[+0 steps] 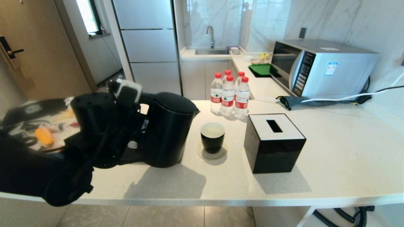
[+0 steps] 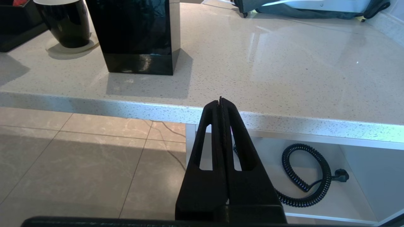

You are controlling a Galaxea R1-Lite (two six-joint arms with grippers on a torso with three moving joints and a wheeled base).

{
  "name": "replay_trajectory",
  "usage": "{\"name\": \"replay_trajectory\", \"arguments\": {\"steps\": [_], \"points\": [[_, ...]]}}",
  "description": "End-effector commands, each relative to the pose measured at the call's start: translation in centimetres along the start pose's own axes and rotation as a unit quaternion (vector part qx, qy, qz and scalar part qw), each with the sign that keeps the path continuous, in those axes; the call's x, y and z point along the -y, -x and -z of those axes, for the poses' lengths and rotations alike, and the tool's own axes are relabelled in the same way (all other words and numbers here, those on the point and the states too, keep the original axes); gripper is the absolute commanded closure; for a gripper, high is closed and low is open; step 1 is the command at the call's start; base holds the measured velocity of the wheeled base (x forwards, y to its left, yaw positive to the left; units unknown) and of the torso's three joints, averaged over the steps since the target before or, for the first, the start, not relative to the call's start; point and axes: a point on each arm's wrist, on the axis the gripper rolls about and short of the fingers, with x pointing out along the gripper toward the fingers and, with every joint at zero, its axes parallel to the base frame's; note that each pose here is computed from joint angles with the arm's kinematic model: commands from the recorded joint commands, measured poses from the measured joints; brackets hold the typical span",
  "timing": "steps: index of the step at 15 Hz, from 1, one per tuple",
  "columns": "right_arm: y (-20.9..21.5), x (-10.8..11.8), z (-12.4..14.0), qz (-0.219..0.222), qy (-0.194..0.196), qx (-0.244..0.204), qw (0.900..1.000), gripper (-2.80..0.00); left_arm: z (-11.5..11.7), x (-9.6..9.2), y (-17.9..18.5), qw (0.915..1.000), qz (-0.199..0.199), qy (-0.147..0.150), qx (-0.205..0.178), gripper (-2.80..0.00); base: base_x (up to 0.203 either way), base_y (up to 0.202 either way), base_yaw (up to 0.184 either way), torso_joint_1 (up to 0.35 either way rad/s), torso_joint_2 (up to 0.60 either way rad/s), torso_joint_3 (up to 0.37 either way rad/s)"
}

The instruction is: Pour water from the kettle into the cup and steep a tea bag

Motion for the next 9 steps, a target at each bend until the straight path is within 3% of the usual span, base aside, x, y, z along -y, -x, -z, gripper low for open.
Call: {"name": "replay_trajectory", "arguments": {"steps": [1,9], "points": [[0.0,0.0,0.0,0.000,0.001,-0.001,1.000,0.00,-0.1,0.4,0.0,1.0000,0.001,-0.003,0.001,0.00,0.000,0.000,0.000,0.000,0.00,0.000],[0.0,0.0,0.0,0.000,0.000,-0.001,1.000,0.00,-1.1,0.5,-0.3,0.9992,-0.006,-0.032,-0.022,0.00,0.000,0.000,0.000,0.000,0.00,0.000]]}}
